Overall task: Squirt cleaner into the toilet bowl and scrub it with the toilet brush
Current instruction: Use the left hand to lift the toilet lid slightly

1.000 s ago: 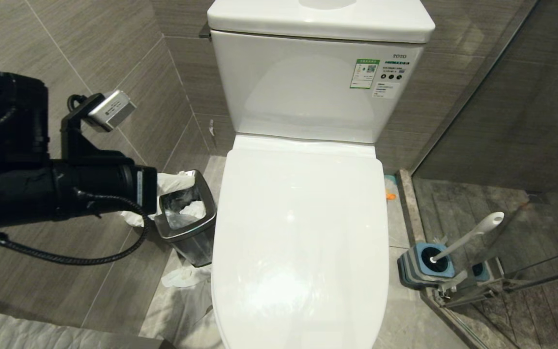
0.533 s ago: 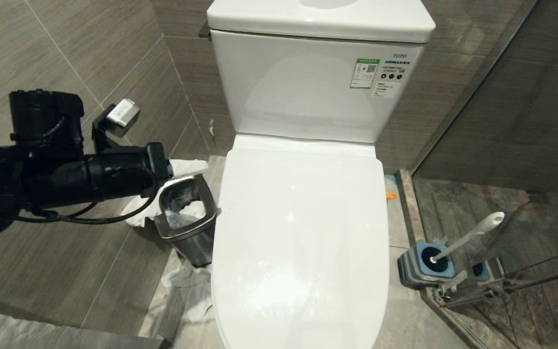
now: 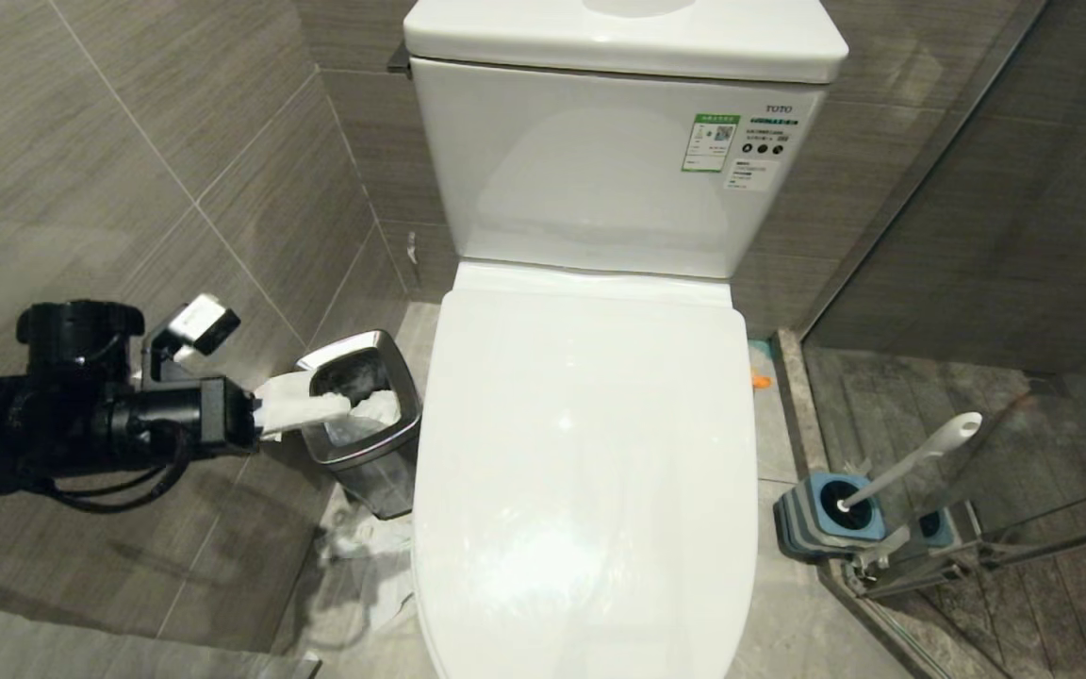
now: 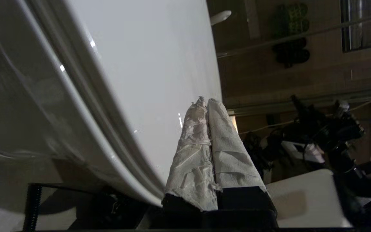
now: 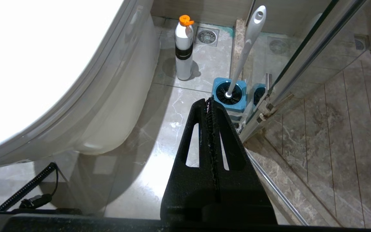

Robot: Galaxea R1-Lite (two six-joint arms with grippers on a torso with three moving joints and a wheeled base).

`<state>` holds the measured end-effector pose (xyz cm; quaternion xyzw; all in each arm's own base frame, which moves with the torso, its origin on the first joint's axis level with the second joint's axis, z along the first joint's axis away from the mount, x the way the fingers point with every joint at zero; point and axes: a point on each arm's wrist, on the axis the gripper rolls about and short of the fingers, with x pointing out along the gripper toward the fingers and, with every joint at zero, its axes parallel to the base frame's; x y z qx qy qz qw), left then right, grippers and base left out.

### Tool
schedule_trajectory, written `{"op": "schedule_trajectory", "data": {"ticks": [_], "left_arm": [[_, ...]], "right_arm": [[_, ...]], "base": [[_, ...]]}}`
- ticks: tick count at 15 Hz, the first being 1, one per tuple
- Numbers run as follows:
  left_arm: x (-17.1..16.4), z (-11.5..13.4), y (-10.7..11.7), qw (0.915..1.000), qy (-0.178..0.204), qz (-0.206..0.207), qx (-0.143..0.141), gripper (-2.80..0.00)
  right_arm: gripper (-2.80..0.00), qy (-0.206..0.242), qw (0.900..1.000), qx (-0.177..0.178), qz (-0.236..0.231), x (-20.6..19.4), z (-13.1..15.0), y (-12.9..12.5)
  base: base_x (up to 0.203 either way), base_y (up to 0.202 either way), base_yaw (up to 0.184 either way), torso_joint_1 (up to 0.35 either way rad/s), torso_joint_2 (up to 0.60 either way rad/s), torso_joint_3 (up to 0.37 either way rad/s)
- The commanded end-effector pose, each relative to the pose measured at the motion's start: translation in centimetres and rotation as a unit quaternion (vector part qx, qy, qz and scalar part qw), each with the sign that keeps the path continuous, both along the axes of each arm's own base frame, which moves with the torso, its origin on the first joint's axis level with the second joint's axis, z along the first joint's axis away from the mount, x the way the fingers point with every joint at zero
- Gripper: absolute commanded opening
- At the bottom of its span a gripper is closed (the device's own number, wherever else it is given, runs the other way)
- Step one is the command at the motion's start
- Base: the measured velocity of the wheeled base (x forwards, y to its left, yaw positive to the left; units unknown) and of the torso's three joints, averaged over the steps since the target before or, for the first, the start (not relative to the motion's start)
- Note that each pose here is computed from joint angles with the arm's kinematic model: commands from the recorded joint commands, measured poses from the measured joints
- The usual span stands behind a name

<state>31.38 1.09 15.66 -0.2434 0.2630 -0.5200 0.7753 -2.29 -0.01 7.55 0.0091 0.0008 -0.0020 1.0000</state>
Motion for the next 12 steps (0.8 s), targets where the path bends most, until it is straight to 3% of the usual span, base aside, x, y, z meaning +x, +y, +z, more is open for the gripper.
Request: {"op": "schedule_trajectory", "data": {"ticks": [1, 7, 12], "left_arm": [[0.1, -4.4, 0.4, 0.9997, 0.018, -0.018, 0.0, -2.8], [-1.4, -7.4, 0.4, 0.9977, 0.064, -0.019, -0.01, -2.8], [-2.4, -7.9, 1.5, 0.9968, 0.079, 0.002, -0.013, -2.8]], "right_arm": [[-2.8, 0.001, 1.0, 0.0, 0.0, 0.0, 0.0, 0.0], [-2.8, 0.001, 1.0, 0.0, 0.0, 0.0, 0.0, 0.0], [-2.8, 0.001, 1.0, 0.0, 0.0, 0.0, 0.0, 0.0]], "base": [[0.0, 0.0, 0.0, 0.0, 0.0, 0.0], [0.0, 0.0, 0.0, 0.0, 0.0, 0.0], [0.0, 0.0, 0.0, 0.0, 0.0, 0.0]]}}
